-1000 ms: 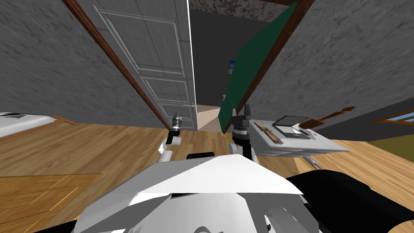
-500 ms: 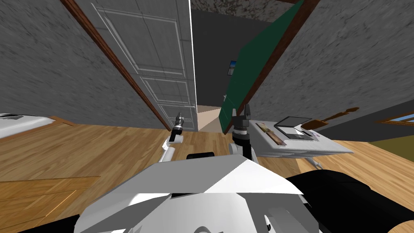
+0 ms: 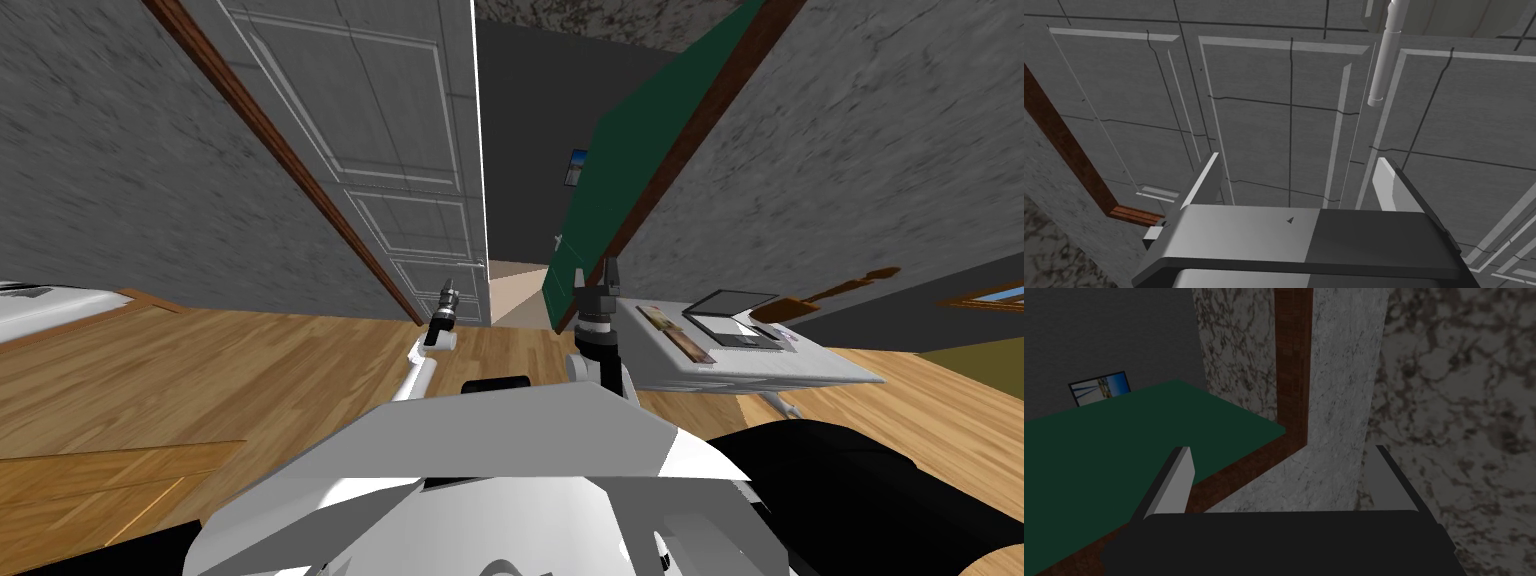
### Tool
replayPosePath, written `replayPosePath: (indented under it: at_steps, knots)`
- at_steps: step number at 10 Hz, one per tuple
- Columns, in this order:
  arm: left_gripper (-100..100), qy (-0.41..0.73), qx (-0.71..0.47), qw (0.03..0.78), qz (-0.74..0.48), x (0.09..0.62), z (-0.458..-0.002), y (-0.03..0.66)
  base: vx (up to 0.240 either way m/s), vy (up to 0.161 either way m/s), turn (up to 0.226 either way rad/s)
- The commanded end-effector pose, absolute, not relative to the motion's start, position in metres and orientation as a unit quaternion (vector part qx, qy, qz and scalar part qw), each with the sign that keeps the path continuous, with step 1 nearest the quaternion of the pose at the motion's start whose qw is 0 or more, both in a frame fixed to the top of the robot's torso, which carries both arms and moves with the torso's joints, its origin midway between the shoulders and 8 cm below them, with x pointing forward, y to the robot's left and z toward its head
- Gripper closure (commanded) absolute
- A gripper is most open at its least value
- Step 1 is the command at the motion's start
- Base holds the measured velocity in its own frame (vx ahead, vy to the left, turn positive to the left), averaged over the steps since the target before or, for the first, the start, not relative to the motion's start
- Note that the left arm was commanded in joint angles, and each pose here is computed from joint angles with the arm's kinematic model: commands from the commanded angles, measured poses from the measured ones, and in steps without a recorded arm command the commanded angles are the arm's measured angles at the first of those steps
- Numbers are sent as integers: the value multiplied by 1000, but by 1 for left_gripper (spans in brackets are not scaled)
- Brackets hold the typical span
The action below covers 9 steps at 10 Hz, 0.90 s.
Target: Push the door open
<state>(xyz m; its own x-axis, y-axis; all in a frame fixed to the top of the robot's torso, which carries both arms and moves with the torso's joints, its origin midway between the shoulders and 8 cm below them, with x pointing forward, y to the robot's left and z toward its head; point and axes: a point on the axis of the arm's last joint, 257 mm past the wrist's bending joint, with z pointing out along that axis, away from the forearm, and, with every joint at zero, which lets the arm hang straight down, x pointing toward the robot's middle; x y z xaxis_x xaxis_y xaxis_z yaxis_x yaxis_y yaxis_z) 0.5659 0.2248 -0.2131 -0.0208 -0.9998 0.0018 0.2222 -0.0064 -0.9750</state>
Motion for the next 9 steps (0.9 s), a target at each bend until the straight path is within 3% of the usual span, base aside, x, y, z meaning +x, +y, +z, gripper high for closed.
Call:
replayPosePath:
  at_steps: [1,9]
  knots:
    - [-100,451,-441,542,-555,570,-221,222,51,29,-5]
    - [-100,485,-456,511,-544,602,-255,192,65,38,-2]
